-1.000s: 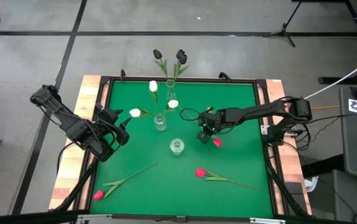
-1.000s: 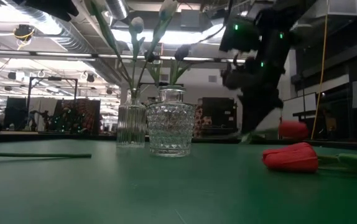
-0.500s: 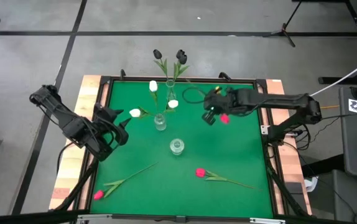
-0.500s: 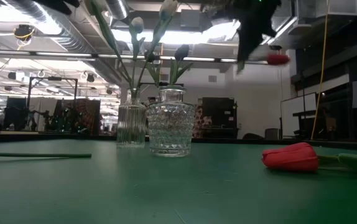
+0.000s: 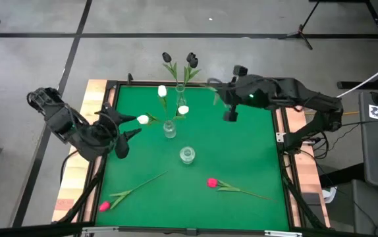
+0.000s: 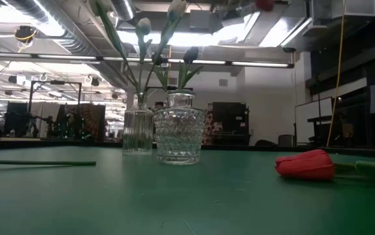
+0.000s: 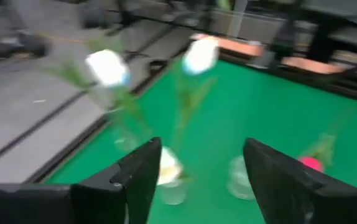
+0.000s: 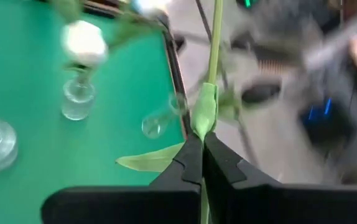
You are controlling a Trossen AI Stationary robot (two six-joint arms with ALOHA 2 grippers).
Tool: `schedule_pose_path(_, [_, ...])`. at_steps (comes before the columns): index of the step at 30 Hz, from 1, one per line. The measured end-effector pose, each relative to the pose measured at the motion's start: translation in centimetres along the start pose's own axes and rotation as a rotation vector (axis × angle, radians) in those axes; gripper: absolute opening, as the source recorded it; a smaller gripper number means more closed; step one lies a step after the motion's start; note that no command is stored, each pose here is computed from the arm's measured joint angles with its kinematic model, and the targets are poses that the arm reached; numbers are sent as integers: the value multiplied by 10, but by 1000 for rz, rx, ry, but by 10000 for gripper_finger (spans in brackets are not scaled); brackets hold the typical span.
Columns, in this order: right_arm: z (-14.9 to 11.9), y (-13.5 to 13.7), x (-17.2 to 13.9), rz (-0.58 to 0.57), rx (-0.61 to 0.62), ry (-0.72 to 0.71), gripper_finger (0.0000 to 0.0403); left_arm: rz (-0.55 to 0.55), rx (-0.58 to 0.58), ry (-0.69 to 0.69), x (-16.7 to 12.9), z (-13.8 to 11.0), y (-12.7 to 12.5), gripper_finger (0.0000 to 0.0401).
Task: Sort flowers into vase by color
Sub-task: Put the top pink flower into the bottom transparent vase
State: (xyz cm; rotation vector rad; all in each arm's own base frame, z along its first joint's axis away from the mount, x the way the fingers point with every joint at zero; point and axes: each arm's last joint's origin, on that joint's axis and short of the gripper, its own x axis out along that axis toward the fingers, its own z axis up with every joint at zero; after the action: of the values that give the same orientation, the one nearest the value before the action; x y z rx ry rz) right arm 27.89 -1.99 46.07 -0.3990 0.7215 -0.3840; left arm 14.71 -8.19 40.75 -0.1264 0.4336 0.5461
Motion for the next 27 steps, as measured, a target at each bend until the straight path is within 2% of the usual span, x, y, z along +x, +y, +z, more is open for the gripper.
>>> schedule_pose_path(6, [15, 13, -27, 32, -325, -118, 1, -221, 2, 15, -15, 24, 1, 224])
schedule_pose_path(16, [25, 55, -43, 86, -710, -216, 1, -502, -247, 8, -20, 53, 20, 224])
schedule_pose_path(22, [32, 85, -36, 32, -967, -195, 1, -639, -349, -36, -10, 72, 24, 224])
schedule_pose_path(27, [42, 108, -26, -58, -1143, -182, 1, -697, -387, -37, 4, 81, 25, 224])
